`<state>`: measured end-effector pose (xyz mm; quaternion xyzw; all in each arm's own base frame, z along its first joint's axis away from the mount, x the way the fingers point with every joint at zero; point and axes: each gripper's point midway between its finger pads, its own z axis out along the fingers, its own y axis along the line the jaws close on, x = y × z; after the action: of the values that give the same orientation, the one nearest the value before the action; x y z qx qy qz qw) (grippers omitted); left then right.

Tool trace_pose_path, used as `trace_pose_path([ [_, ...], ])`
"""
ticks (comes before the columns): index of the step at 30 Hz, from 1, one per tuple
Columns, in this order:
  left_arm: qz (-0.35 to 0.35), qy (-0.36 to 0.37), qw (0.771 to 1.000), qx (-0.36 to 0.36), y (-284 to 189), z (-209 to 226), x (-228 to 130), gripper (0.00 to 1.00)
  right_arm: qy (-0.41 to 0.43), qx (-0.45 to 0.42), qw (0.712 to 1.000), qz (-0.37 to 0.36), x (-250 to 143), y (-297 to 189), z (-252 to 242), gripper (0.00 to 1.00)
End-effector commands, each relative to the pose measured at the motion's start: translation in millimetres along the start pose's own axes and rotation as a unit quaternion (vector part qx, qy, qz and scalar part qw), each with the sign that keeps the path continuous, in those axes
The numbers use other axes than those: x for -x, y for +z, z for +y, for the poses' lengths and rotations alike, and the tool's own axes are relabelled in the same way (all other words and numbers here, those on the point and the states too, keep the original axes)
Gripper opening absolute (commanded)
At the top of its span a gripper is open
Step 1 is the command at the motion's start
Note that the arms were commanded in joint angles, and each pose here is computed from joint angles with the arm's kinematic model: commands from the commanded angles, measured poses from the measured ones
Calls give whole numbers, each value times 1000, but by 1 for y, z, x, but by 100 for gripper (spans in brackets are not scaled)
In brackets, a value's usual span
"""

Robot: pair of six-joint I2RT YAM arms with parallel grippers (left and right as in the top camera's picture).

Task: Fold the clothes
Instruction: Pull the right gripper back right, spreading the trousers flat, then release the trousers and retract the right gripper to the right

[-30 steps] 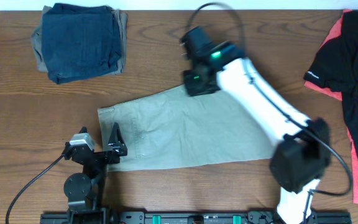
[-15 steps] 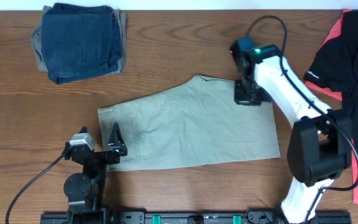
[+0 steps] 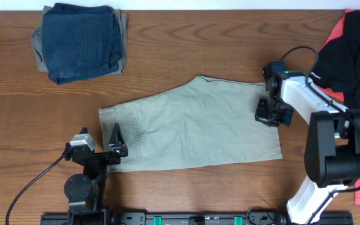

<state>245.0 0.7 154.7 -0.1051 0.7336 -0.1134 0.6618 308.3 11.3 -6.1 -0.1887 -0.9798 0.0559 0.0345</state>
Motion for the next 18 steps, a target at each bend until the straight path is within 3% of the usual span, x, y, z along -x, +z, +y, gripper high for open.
trace_pose_path([
  [1, 25, 0, 1000, 1, 1, 3, -16, 98, 37, -29, 996, 77, -39, 36, -21, 1],
  [10, 25, 0, 1000, 1, 1, 3, -16, 98, 79, -46, 992, 83, -46, 26, -35, 1],
  [18, 25, 0, 1000, 1, 1, 3, -16, 98, 147, -107, 983, 9, -42, -19, -69, 1],
])
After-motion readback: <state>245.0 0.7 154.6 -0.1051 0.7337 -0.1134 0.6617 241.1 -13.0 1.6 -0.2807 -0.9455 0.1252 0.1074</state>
